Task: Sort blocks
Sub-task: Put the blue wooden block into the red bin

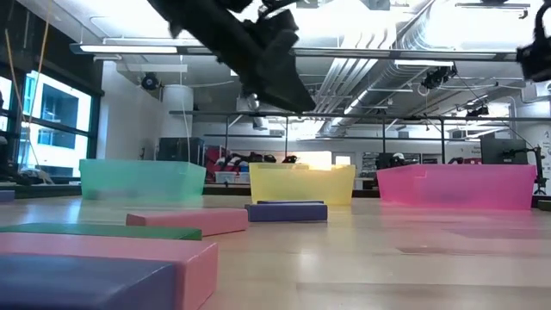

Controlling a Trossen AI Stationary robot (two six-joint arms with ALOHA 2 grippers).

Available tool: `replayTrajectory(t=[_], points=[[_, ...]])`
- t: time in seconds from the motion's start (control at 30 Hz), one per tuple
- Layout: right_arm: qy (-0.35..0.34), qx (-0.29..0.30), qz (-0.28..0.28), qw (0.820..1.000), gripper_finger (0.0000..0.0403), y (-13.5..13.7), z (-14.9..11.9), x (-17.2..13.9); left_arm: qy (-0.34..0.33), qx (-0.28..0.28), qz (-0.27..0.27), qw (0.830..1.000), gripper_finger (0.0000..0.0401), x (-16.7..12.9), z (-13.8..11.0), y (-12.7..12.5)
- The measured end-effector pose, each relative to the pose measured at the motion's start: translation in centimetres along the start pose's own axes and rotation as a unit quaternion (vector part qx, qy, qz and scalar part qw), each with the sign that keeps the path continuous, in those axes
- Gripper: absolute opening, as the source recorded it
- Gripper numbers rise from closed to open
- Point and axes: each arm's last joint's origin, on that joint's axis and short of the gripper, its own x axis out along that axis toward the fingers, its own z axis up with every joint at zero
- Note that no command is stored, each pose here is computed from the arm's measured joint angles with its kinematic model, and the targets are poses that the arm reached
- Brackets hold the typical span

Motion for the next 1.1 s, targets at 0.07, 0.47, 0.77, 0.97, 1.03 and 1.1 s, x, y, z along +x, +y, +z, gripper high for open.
replayTrajectory(t=[0.07, 0.47, 0.77, 0.97, 1.03, 1.1], points=[[0.022, 0.010, -0.024, 0.999, 0.0079, -0.1, 0.5, 0.2, -0.010, -0.004, 0.006, 1.000, 0.0200, -0.6, -0.9, -0.9], [0.148, 0.071, -0.118, 0.979, 0.0109, -1.1, 1.3, 0.1, -0.023, -0.031, 0.012, 0.999, 0.0200, -1.2, -4.8, -2.6], [0.111, 0.234, -0.153, 0.954, 0.0211, -1.8, 1.2, 1.1, -0.048, -0.030, 0.009, 0.998, 0.0200, -1.2, -6.2, -2.5], [0.099, 0.294, -0.160, 0.937, 0.0207, -2.5, 1.3, 3.0, -0.063, -0.034, 0.000, 0.997, 0.0200, -1.2, -7.3, -2.4], [0.104, 0.306, -0.156, 0.934, 0.0201, -2.6, 1.6, 4.0, -0.066, -0.033, -0.007, 0.997, 0.0200, -1.2, -7.3, -2.4], [0.102, 0.315, -0.164, 0.929, 0.0195, -3.2, 1.9, 4.9, -0.068, -0.034, -0.008, 0.997, 0.0200, -1.2, -7.2, -2.4]])
